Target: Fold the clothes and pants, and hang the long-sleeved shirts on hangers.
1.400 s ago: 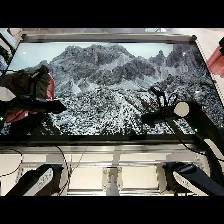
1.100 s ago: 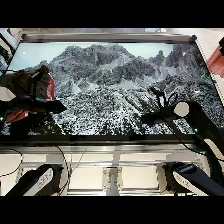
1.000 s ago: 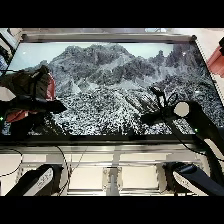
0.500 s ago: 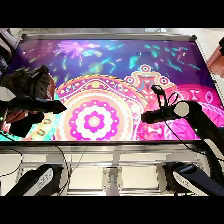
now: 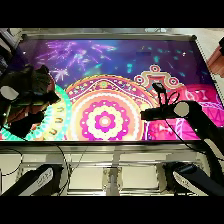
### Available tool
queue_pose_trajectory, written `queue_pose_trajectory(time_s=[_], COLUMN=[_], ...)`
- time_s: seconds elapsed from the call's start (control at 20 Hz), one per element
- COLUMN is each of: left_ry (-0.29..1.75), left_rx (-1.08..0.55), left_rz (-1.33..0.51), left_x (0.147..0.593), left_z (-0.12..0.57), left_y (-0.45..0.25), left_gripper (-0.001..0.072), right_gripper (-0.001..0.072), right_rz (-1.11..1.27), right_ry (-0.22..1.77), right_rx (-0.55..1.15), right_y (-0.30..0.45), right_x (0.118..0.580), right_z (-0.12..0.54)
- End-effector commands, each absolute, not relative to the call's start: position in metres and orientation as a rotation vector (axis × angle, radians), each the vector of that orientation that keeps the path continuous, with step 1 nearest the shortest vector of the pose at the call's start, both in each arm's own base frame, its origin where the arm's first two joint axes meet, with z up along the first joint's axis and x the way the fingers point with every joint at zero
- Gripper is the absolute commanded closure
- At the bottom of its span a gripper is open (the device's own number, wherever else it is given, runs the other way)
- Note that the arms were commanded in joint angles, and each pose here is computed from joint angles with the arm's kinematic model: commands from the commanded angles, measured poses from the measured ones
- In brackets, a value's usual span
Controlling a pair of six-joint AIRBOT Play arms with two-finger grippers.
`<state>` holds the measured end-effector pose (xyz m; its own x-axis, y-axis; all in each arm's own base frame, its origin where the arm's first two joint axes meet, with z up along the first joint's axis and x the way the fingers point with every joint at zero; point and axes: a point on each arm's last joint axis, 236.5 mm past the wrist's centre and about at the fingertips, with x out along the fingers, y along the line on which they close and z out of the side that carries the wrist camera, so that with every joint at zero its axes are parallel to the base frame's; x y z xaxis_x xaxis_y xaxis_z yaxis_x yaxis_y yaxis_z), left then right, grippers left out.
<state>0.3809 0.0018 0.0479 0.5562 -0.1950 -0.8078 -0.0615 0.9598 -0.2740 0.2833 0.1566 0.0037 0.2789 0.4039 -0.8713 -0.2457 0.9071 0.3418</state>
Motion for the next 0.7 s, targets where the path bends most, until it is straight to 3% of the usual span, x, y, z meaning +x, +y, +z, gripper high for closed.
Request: queue_pose_trajectory(time_s=[0.0, 0.1, 0.3, 0.65], left_ry=[0.671, 0.639, 0.704, 0.876], left_rx=[-0.646, -0.745, -0.787, -0.817], left_rz=[0.265, 0.346, 0.423, 0.432], left_x=[0.426, 0.421, 0.404, 0.388], left_z=[0.083, 0.083, 0.062, 0.022], left_y=[0.076, 0.102, 0.128, 0.117], left_gripper=[0.0204, 0.0203, 0.0203, 0.0203], right_gripper=[0.0699, 0.0699, 0.0698, 0.0699], right_rz=[0.436, 0.431, 0.423, 0.422], right_ry=[1.194, 1.169, 1.125, 1.118], right_rx=[0.153, 0.157, 0.164, 0.165], right_y=[0.157, 0.157, 0.158, 0.158], right_x=[0.287, 0.293, 0.303, 0.304], right_z=[0.005, 0.007, 0.011, 0.012])
